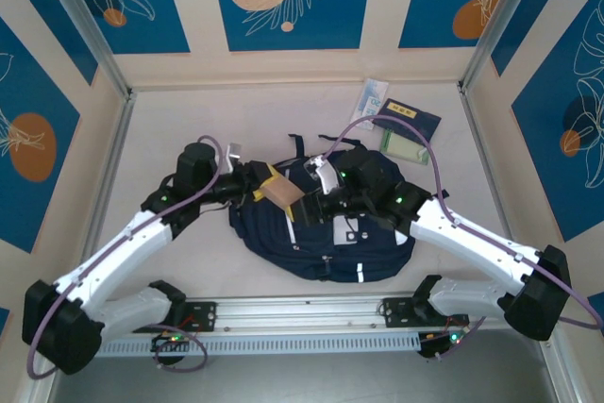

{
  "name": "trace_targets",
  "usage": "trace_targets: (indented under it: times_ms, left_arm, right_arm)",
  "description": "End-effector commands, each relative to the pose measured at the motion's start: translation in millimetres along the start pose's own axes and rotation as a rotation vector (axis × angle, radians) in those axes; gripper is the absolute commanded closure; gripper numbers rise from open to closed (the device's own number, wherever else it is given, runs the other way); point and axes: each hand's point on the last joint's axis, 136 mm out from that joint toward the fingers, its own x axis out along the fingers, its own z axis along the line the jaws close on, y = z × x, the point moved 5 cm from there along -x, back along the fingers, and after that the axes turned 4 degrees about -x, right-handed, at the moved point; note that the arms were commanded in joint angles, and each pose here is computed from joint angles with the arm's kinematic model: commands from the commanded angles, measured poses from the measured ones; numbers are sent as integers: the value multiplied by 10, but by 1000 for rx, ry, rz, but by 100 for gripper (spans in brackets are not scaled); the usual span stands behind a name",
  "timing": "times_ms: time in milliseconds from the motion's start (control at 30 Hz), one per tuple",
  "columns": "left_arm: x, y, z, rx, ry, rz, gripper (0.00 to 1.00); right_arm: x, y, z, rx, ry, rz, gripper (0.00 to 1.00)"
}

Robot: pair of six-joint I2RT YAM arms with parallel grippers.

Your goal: Pack books, pencil case, and school supplies into a backpack

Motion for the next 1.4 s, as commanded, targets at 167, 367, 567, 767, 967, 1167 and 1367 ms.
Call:
trace_targets:
  times_ms: [167, 367, 567, 767, 967, 1167, 1367]
  left_arm:
    - [-1036, -54, 239, 200, -308, -401, 72]
    - [-1350, 43, 431, 238, -388, -472, 72]
    - [-1547, 105, 467, 265, -409, -514, 70]
    - [-1766, 154, 427, 324, -441, -558, 67]
    - [-1860, 195, 442, 334, -439, -575, 66]
    - [-1911, 204, 428, 348, -443, -588, 66]
    - [-1846, 151, 354, 365, -434, -589, 65]
  right_arm:
    - [3, -55, -453, 274, 392, 79, 35]
    - [315, -193, -433, 365, 406, 132, 27]
    - [624, -148, -494, 375, 560, 261, 23]
    - [984, -70, -491, 301, 776, 431, 19]
    - [1282, 105, -582, 292, 911, 590, 24]
    - [1309, 53, -576, 299, 858, 573, 71]
    - [963, -275, -378, 258, 617, 456, 100]
